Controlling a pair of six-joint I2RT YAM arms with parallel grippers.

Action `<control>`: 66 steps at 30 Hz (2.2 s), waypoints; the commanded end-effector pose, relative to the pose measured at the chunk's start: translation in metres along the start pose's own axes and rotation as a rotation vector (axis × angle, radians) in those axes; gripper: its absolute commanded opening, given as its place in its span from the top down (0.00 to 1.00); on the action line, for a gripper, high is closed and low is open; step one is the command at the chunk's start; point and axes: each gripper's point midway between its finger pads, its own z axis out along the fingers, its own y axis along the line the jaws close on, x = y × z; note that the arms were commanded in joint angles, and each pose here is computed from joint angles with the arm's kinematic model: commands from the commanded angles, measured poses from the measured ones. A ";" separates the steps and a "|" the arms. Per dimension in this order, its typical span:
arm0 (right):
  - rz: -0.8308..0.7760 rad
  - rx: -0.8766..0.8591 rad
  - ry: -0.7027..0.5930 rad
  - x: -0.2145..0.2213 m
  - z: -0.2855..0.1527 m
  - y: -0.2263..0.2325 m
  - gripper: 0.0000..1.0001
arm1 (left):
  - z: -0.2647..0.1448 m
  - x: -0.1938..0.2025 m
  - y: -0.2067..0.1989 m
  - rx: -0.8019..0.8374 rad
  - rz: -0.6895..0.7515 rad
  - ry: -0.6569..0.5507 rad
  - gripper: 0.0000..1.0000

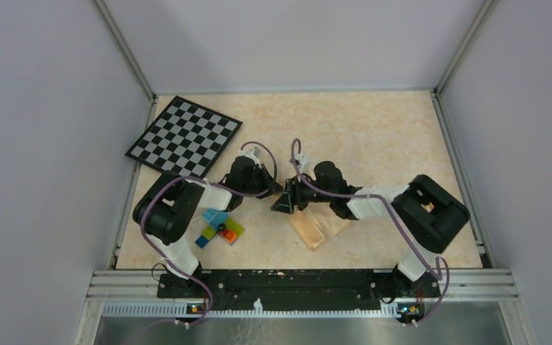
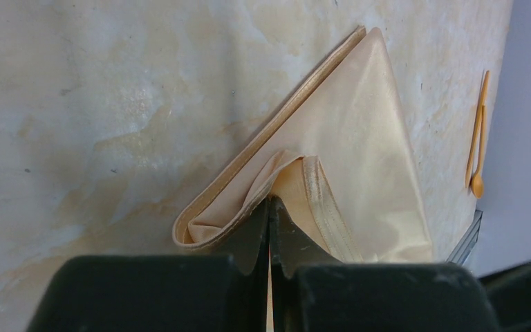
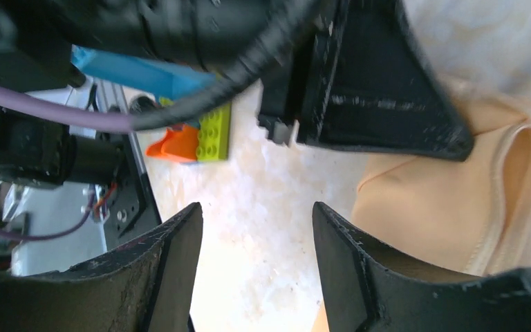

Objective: Fold the napkin into a case and place the utensils inside
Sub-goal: Smooth out the 2/3-rectangle-folded napkin at the center of the board, then pick up the 2/3-rectangle-folded napkin from the center of the board.

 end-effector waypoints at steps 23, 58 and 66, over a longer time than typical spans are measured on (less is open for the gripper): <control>0.288 -0.069 0.179 0.129 -0.067 -0.015 0.48 | 0.012 0.014 0.034 -0.091 -0.003 0.077 1.00; 0.493 0.645 0.001 0.047 -0.184 -0.146 0.44 | 0.001 -0.065 -0.055 0.015 0.423 0.189 0.39; 0.489 0.460 0.012 0.067 -0.159 -0.127 0.77 | -0.036 -0.029 -0.095 0.187 0.404 0.210 0.28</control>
